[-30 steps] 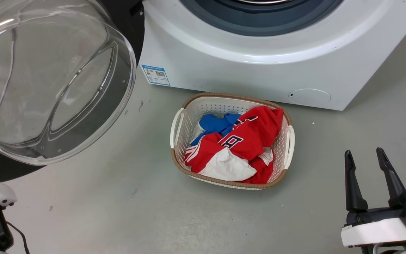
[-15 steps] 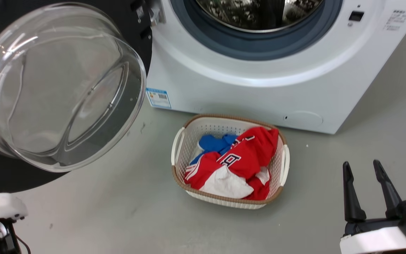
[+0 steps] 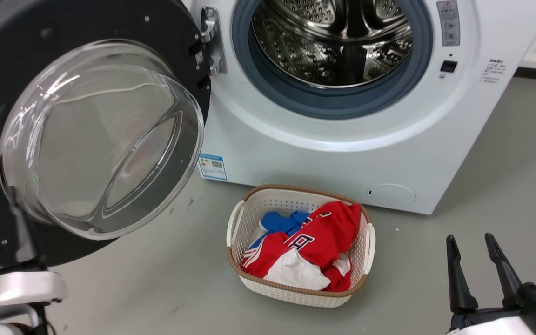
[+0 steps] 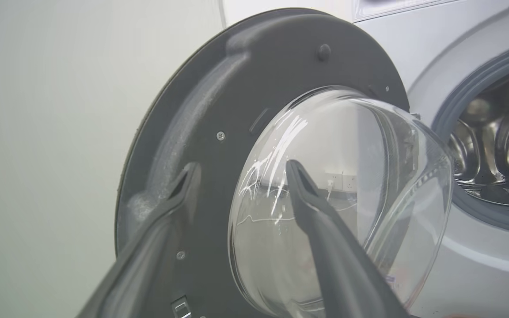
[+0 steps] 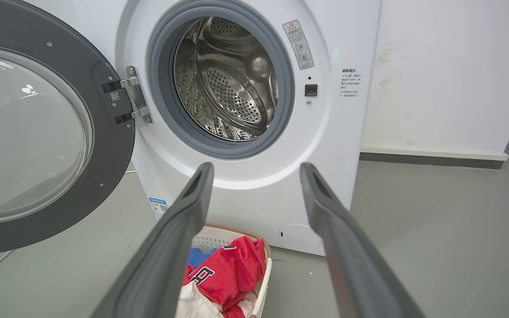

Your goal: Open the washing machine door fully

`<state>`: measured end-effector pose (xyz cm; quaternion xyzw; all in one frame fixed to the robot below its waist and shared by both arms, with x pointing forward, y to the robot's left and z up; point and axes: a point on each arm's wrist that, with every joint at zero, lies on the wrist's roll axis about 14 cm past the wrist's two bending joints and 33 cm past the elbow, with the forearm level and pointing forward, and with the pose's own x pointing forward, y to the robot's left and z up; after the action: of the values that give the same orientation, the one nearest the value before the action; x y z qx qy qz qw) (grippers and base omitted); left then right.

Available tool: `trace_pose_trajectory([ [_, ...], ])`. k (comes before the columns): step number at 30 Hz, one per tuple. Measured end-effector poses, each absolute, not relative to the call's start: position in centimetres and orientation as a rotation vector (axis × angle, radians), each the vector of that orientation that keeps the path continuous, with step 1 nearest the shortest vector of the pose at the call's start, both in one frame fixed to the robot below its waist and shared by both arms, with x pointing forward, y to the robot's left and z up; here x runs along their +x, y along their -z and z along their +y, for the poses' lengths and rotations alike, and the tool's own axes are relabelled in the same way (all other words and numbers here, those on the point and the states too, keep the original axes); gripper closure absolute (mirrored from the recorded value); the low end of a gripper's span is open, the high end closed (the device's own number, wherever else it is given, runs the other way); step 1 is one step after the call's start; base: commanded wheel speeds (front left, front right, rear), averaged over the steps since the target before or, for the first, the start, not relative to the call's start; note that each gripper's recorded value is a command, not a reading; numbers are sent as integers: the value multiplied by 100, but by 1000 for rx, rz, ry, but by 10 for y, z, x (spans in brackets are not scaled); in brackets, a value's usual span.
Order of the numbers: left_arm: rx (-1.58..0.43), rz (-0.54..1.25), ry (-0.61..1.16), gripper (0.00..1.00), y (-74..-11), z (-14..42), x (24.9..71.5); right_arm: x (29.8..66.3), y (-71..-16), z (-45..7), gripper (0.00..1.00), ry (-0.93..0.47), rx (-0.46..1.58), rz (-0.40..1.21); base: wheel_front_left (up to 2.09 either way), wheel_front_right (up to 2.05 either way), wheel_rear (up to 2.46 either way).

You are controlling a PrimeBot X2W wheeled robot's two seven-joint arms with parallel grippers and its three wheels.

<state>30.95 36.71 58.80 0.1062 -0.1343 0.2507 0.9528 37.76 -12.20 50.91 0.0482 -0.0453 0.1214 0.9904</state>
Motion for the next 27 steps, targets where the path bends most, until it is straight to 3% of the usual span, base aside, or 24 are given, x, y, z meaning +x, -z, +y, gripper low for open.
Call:
trace_pose_trajectory([
  [12, 146, -376, -247, 0, -609, 282, 335, 363, -527, -134, 0, -212, 92, -144, 0, 0, 0],
  [27, 10, -295, -36, 0, -576, 208, 358, 348, -541, -159, 0, -137, 61, -190, 0, 0, 0],
])
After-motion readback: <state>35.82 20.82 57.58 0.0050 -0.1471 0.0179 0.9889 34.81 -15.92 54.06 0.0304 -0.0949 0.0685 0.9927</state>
